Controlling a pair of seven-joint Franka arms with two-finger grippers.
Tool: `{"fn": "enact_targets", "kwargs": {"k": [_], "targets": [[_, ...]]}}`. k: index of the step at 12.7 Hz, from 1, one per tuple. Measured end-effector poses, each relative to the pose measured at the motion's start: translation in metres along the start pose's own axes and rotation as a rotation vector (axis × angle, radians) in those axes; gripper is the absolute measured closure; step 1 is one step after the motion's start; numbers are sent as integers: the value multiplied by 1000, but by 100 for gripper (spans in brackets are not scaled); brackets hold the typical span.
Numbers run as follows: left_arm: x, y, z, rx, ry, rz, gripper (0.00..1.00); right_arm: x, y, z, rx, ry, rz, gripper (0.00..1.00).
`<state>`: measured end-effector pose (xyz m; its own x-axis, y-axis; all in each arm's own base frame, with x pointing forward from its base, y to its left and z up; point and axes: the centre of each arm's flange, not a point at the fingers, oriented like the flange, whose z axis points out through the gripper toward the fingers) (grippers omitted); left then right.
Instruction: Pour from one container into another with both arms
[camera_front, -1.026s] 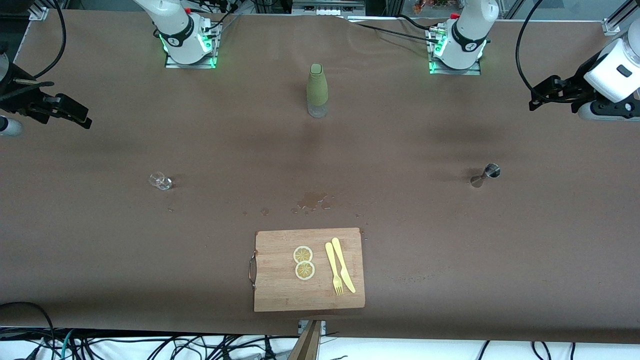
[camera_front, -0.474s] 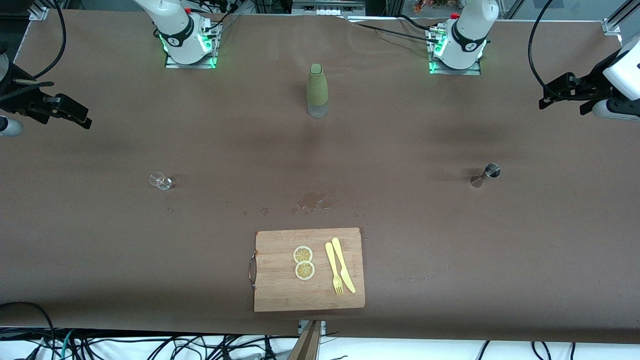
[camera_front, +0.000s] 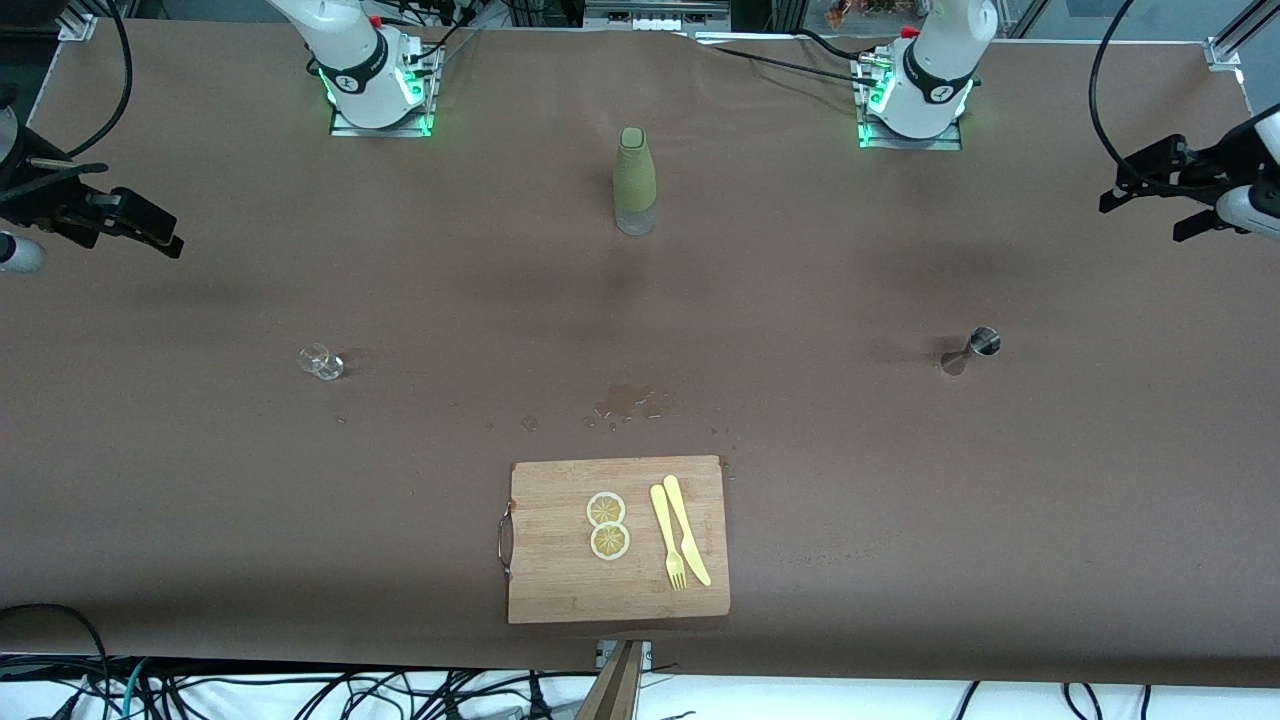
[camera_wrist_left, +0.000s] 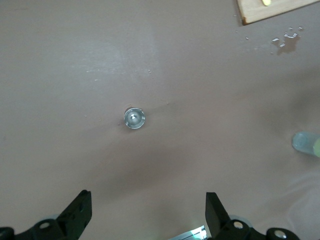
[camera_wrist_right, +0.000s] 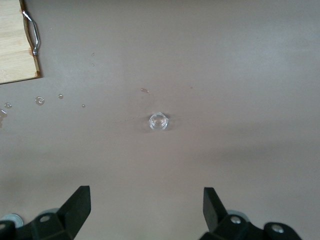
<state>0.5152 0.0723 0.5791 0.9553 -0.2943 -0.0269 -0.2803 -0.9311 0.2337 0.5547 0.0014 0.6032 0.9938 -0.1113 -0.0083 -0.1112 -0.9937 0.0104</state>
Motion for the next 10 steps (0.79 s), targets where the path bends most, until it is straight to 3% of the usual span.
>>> {"fn": "enact_targets", "kwargs": {"k": [10], "targets": [[-13, -95, 59, -264, 173, 380, 0, -1, -11, 3, -1, -11, -24, 0]]}}
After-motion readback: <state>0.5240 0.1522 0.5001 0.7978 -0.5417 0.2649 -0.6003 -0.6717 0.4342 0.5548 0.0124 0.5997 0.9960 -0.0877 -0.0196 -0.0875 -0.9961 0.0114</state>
